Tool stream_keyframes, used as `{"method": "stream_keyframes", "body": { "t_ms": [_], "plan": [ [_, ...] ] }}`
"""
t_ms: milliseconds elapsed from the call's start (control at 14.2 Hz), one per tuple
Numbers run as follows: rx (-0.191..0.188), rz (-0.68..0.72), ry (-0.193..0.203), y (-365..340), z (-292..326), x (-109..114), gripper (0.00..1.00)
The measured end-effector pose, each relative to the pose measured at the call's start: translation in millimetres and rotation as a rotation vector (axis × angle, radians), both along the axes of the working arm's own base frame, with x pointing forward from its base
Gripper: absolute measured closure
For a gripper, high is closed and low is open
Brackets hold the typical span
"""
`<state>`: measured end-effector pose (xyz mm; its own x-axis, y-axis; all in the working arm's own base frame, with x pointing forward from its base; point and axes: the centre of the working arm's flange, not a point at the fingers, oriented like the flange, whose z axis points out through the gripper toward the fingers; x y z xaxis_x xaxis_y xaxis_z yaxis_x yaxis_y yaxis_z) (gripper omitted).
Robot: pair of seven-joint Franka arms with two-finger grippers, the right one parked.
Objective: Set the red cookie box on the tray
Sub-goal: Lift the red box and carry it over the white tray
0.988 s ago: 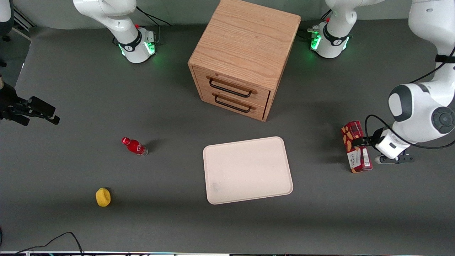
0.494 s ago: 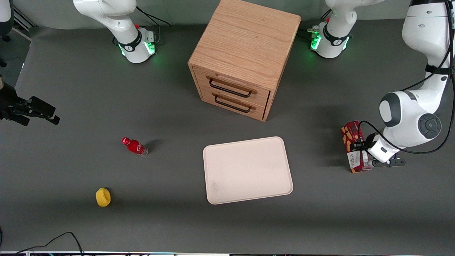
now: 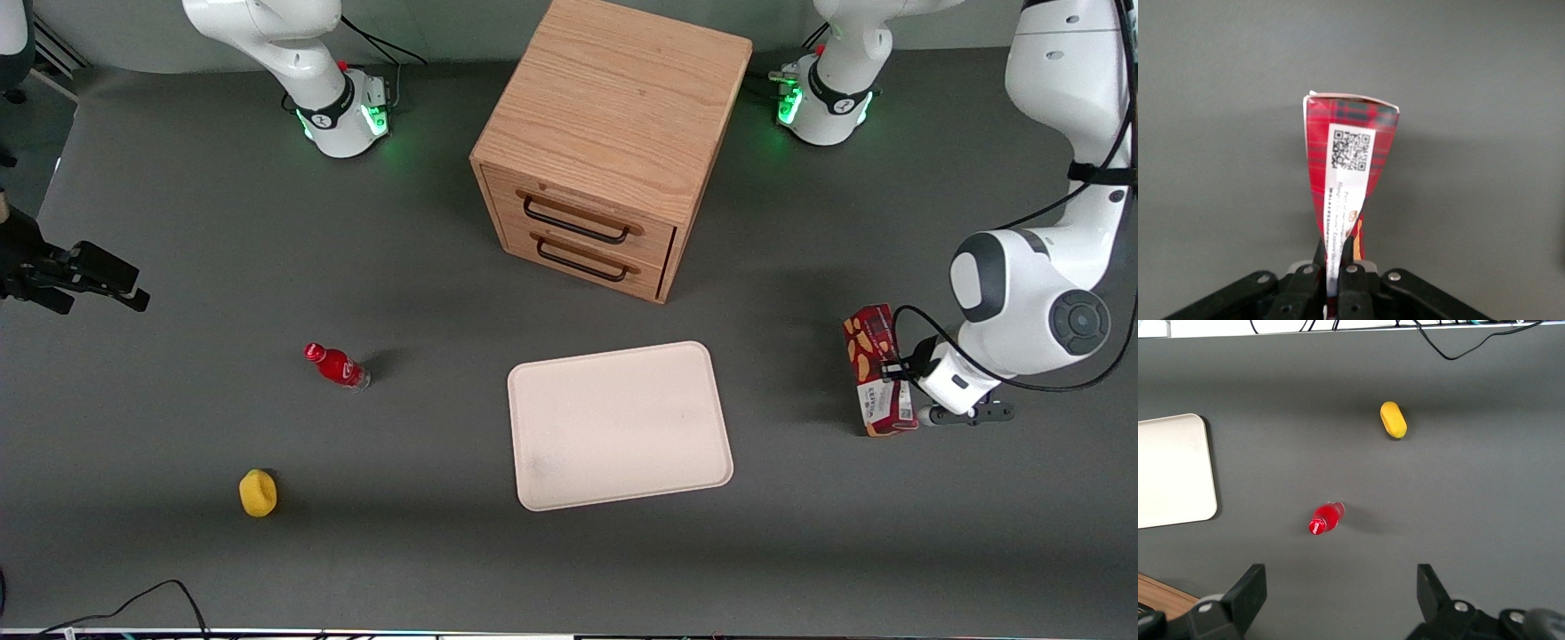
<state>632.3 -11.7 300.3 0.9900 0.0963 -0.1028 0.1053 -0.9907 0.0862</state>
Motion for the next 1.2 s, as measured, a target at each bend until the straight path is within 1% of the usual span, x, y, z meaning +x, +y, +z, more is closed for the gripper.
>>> {"method": "stream_keyframes", "body": {
  "t_ms": [71,212,282,353,494,565,635,706,847,918,1129,1200],
  "plan": [
    [0.002,0.022,0.007,-26,27,11,0.93],
    [0.005,0.068,-0.009,-91,68,26,0.93],
    [0.005,0.086,-0.015,-128,74,29,0.93],
    [0.006,0.093,-0.010,-165,67,30,0.93],
    [0.020,0.082,0.017,-235,30,24,0.93],
    [0.033,0.074,0.011,-263,9,21,0.93],
    [0.048,0.061,-0.007,-283,-8,19,0.93],
    [0.064,0.046,-0.022,-295,-21,18,0.93],
    [0.098,0.023,-0.036,-296,-34,20,0.93],
    [0.108,0.023,-0.042,-292,-36,22,0.93],
    [0.100,0.043,-0.072,-288,-40,28,0.93],
    [0.098,0.059,-0.076,-289,-42,29,0.93]
  ]
}}
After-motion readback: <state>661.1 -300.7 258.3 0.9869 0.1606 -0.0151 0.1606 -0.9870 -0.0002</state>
